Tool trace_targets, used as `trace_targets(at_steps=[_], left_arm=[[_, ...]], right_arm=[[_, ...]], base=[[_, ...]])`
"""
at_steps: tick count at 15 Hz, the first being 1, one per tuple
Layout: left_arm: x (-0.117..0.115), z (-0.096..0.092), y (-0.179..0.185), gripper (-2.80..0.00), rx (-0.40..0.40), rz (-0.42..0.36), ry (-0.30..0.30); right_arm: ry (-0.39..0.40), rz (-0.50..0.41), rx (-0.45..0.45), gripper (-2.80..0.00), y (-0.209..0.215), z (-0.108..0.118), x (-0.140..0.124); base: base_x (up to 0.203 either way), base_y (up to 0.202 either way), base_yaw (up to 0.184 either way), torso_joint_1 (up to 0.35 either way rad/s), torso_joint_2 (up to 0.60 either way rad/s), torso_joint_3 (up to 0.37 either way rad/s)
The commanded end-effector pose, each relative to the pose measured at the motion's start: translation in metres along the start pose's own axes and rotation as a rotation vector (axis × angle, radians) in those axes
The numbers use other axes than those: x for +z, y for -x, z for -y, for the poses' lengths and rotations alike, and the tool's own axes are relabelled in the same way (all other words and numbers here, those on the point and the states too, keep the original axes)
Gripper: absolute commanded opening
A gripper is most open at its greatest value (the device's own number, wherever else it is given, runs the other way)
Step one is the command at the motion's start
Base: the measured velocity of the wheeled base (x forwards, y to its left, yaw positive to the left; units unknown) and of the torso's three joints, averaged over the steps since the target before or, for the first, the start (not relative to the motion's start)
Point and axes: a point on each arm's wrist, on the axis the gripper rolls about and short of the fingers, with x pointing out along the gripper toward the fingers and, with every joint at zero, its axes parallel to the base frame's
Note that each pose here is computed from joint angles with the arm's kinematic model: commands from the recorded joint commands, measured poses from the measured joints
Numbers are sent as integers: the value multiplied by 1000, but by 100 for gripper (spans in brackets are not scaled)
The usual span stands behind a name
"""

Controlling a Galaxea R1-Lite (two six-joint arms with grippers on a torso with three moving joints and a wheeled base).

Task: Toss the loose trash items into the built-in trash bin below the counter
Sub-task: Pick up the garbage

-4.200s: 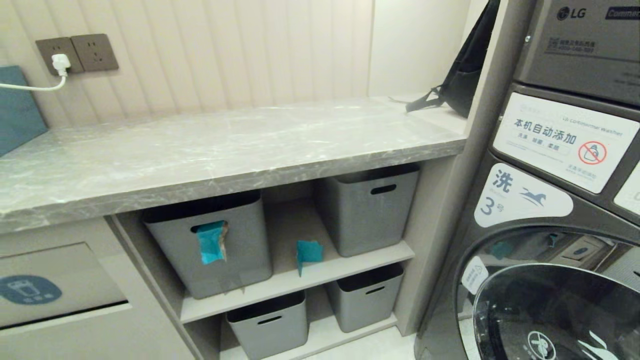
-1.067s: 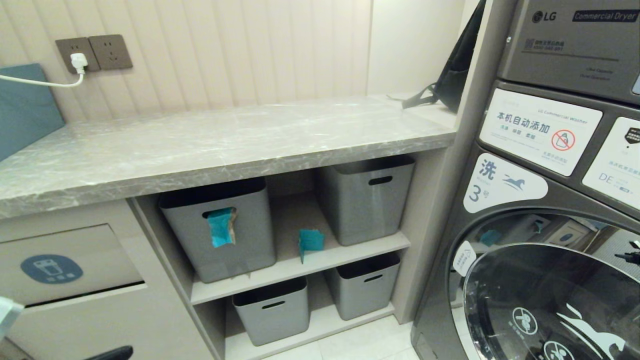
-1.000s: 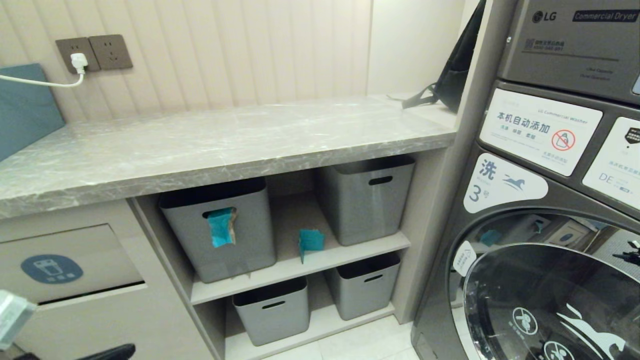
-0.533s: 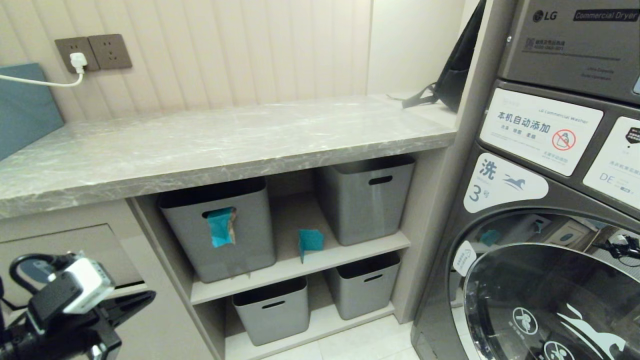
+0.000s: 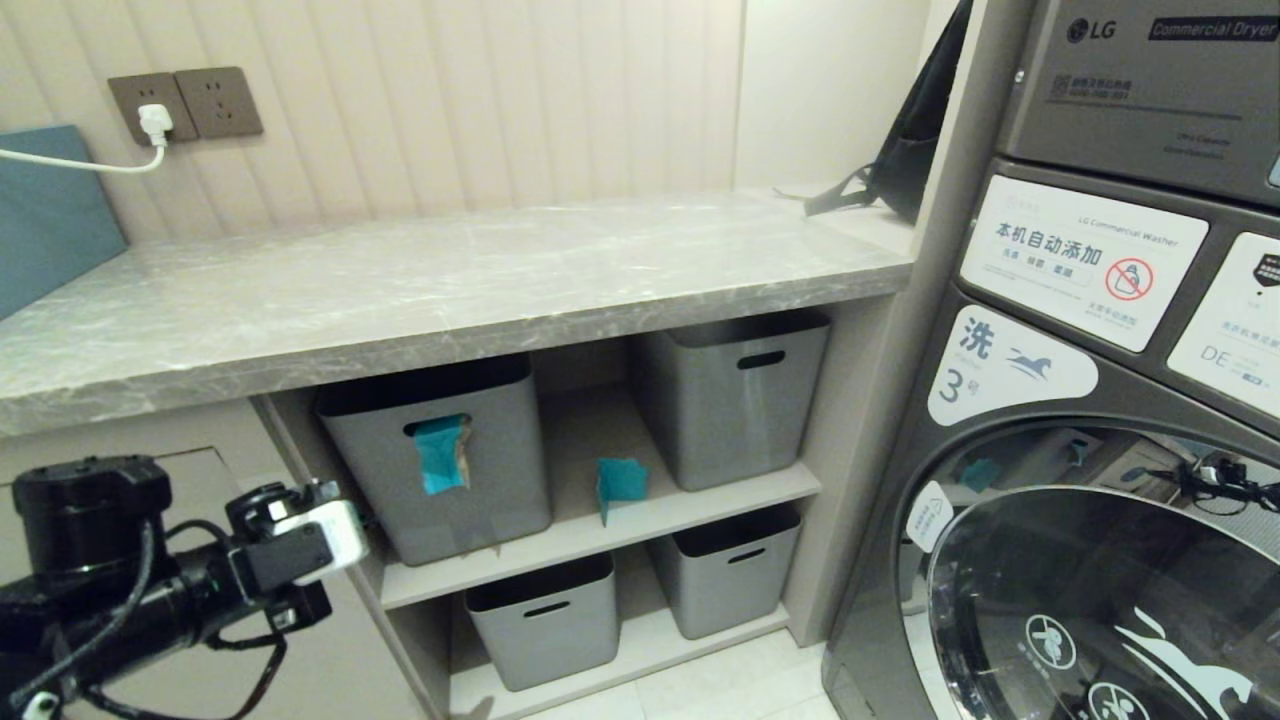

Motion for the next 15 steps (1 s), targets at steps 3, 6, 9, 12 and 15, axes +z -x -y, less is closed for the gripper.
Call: trace_targets(at_steps=[3, 6, 9, 12, 15], left_arm=[[14, 56, 27, -280, -98, -58, 42], [14, 57, 25, -280, -77, -111, 71], [15, 50, 14, -280, -54, -108, 64], [14, 53, 12, -280, -74, -118, 68], [20, 58, -4, -280, -124, -106, 173]], right_arm=[[1, 2, 0, -280, 0, 0, 0], [0, 0, 1, -280, 0, 0, 0], [1, 2, 2, -280, 0, 0, 0], [0, 2, 0, -280, 0, 0, 0], [1, 2, 1, -280, 0, 0, 0]], base=[[0, 0, 0, 0, 0, 0], [0, 0, 0, 0, 0, 0], [0, 0, 0, 0, 0, 0], [0, 0, 0, 0, 0, 0], [0, 0, 0, 0, 0, 0]])
